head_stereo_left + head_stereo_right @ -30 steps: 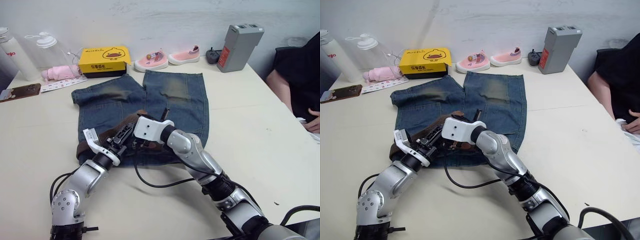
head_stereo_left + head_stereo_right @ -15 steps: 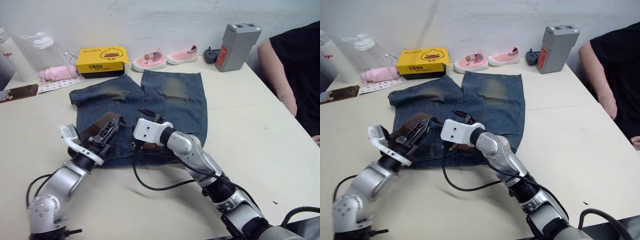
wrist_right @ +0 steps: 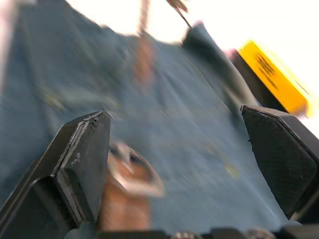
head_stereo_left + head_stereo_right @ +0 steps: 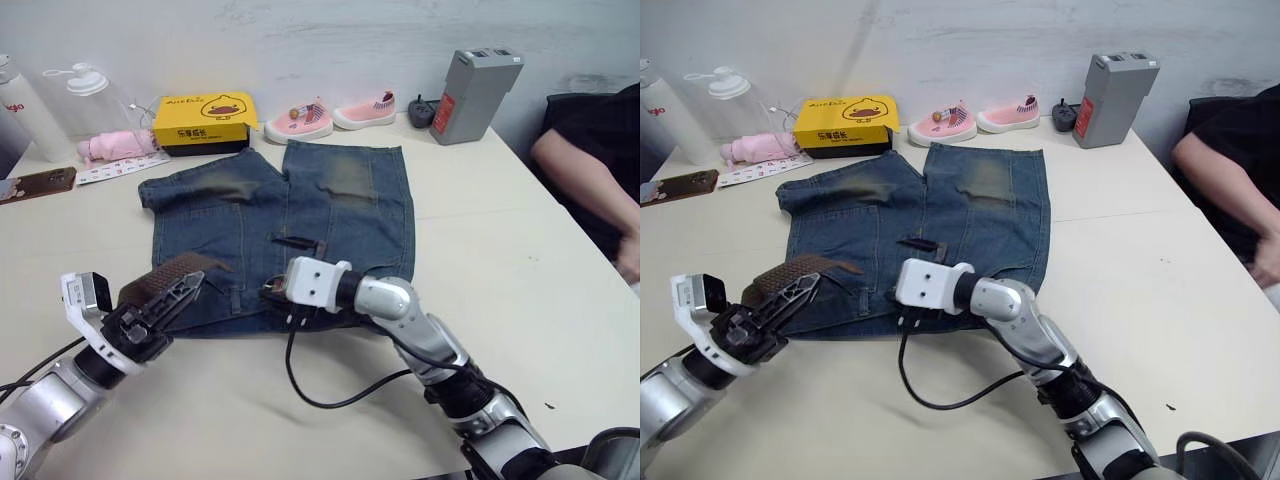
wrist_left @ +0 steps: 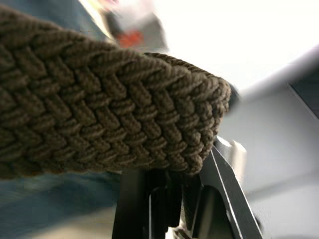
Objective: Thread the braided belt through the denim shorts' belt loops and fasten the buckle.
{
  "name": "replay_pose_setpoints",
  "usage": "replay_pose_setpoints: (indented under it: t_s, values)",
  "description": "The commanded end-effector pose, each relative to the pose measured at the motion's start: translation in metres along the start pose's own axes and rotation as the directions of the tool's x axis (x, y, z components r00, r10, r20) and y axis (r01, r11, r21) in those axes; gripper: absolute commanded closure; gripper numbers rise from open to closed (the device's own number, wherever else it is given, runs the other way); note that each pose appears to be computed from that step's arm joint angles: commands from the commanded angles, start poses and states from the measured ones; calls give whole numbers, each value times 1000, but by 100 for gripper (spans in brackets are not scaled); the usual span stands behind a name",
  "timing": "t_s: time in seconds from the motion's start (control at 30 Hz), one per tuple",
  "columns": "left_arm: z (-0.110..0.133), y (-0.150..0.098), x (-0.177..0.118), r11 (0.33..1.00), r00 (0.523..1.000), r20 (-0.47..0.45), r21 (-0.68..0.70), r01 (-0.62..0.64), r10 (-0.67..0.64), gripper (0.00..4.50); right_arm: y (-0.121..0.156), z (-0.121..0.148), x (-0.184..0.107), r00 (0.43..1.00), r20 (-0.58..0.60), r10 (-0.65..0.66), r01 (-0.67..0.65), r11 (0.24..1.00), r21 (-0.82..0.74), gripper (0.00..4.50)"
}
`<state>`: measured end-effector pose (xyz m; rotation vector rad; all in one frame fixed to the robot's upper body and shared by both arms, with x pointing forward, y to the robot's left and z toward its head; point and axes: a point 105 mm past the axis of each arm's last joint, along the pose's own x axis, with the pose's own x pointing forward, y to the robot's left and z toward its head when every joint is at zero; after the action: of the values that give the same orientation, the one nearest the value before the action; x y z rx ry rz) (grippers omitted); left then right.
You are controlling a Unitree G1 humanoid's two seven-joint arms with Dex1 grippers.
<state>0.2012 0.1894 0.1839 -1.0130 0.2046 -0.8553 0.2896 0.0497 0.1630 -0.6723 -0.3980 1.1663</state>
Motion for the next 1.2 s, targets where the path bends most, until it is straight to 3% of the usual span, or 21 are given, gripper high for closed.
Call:
replay_pose_setpoints:
  t_s: [0.03,0.23,0.33,0.6,0.77,0.93,1.03,1.2]
  values:
    - [-4,-20,-5,994,993,-61,24,105,-103,450,-5,11,10,997,77,-22,23,1000,-10,5]
    - [-5,-15,-14,998,990,-122,2,65,-65,450,-8,4,10,994,87,-69,70,997,-14,5]
    - [-2,-13,-16,998,991,-118,-7,58,-59,450,-8,6,4,991,103,-82,85,996,-19,79]
    - [-8,-6,-13,999,990,-138,-30,33,-37,450,-8,12,-1,986,136,-96,101,995,-28,438]
    - [-4,5,-13,999,993,-115,-25,-29,26,450,-12,11,-3,987,116,-107,115,991,-66,445]
    - [15,10,-13,999,999,3,-13,-40,40,248,-25,-10,-3,987,-24,-162,158,979,-129,450]
    - [13,6,-12,999,999,4,-2,-32,32,119,-38,-16,-2,971,-94,-218,210,974,-88,450]
    - [-15,-2,-2,999,999,-32,-45,7,-9,119,-50,-14,3,951,-164,-262,263,965,-16,450]
